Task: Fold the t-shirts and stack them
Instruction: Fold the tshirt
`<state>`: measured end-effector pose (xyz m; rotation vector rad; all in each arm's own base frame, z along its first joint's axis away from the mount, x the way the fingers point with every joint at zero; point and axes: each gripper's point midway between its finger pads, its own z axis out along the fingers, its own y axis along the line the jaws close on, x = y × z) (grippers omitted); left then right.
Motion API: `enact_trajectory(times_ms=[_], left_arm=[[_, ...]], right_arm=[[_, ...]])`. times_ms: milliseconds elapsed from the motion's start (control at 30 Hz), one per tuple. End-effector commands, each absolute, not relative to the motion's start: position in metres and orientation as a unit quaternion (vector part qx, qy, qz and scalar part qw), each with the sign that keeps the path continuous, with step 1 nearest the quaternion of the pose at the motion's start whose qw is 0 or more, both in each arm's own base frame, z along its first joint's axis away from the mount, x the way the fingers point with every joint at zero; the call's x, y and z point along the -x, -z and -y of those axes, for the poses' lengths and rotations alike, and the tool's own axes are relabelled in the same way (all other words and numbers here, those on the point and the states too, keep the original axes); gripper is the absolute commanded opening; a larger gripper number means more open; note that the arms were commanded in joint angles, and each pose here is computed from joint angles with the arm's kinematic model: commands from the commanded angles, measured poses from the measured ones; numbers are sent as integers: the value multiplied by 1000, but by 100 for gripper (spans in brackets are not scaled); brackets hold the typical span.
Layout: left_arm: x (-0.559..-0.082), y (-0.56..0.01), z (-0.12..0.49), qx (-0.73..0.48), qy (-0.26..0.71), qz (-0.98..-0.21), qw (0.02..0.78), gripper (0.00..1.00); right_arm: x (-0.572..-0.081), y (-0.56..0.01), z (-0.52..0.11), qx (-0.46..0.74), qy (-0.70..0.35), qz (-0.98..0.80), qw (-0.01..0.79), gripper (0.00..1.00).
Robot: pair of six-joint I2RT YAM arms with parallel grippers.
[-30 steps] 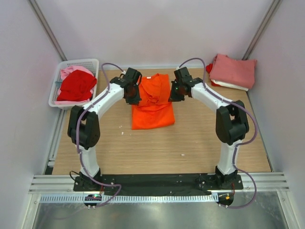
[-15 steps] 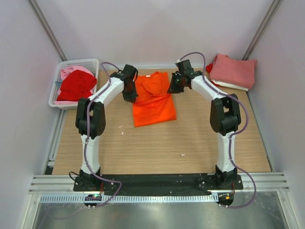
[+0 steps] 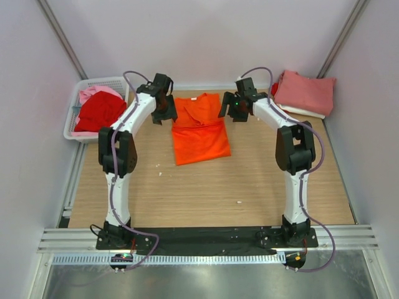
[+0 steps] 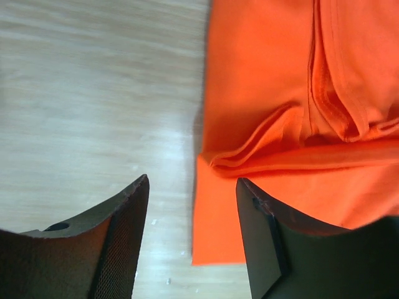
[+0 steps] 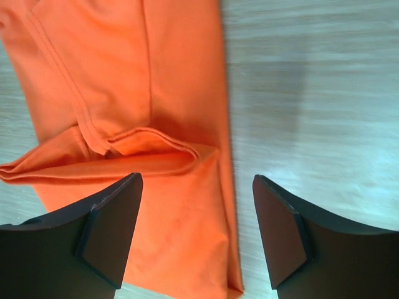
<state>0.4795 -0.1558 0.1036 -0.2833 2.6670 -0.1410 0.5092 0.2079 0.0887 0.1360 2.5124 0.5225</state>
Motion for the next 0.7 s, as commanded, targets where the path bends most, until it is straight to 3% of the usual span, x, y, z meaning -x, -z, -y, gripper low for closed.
enact_trajectory(times_ms=[0, 100, 300, 467, 667], left_arm=[[-469, -188, 142, 109, 45, -941, 316, 60], [-447, -186, 142, 107, 43, -941, 319, 60], [-376, -143, 185, 75, 110, -953, 274, 59], [-328, -95, 203, 82, 161, -956, 232, 59], [-310, -70, 204, 82, 165, -960, 211, 58]], right_arm=[[-498, -169, -192, -52, -197, -908, 367, 77], [-466, -168, -193, -52, -224, -903, 364, 77], [-392, -93, -200, -55, -260, -929, 259, 78], [-366, -63, -205, -51, -281, -932, 225, 77], [-355, -32, -201, -58, -273, -938, 206, 74]])
